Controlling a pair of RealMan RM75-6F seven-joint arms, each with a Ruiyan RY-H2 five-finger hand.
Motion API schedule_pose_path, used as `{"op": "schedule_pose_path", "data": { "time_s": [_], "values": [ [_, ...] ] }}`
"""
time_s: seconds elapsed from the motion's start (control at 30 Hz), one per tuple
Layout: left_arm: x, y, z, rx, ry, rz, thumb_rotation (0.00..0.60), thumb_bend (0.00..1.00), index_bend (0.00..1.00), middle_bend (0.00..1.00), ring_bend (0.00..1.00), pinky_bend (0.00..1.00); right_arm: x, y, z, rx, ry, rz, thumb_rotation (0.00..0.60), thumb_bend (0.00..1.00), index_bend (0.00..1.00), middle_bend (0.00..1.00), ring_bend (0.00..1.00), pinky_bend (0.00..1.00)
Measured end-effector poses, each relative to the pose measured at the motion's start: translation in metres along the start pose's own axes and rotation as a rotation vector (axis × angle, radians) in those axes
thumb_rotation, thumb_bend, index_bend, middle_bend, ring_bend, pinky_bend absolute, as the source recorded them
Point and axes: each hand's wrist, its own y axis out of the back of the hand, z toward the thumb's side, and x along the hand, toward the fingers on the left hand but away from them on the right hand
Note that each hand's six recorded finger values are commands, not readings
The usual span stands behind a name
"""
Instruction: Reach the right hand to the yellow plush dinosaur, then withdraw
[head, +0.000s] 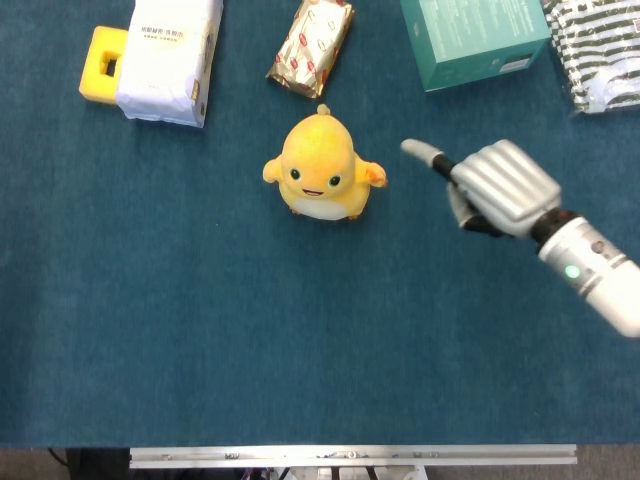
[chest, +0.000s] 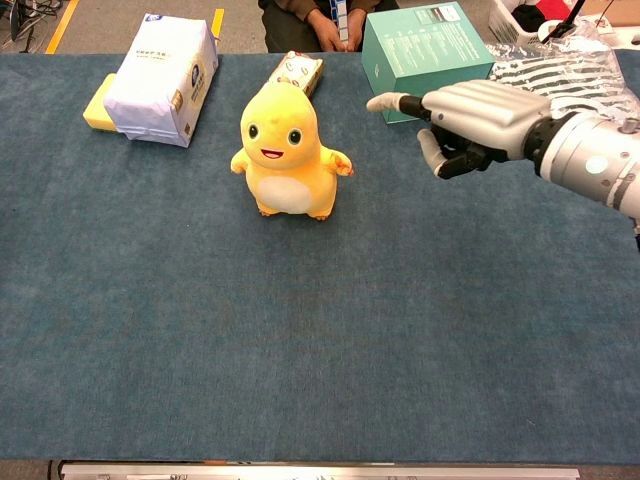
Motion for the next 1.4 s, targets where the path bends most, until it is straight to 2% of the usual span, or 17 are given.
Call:
{"op": "schedule_pose_path", "data": {
  "time_s": [0.3, 0.73, 1.1, 1.4],
  "values": [
    [0.0, 0.0, -0.003, 0.004, 0.009, -0.001, 0.6, 0.38, 0.43, 0.5, 0.38, 0.39, -0.022, -0.004, 0.024, -0.028, 0.063, 0.005, 0.57, 1.0, 0.07, 1.0, 1.0, 1.0],
    [-0.004, 0.004, -0.007, 0.005, 0.025, 0.012, 0.6, 0.38, 0.43, 0.5, 0.38, 0.39, -0.046, -0.009, 0.042, -0.032, 0.098, -0.004, 0.572, 1.0, 0.07, 1.0, 1.0, 1.0],
    [-0.004, 0.003, -0.004, 0.008, 0.015, 0.006, 0.6, 0.38, 0.43, 0.5, 0.38, 0.39, -0.024, -0.008, 0.026, -0.032, 0.06, -0.027, 0.572, 1.0, 0.07, 1.0, 1.0, 1.0],
    [-0.005, 0.002, -0.008, 0.015, 0.03, 0.001, 0.6, 0.38, 0.43, 0.5, 0.38, 0.39, -0.042, -0.01, 0.033, -0.033, 0.078, -0.02, 0.571, 1.0, 0.07, 1.0, 1.0, 1.0]
  ]
}}
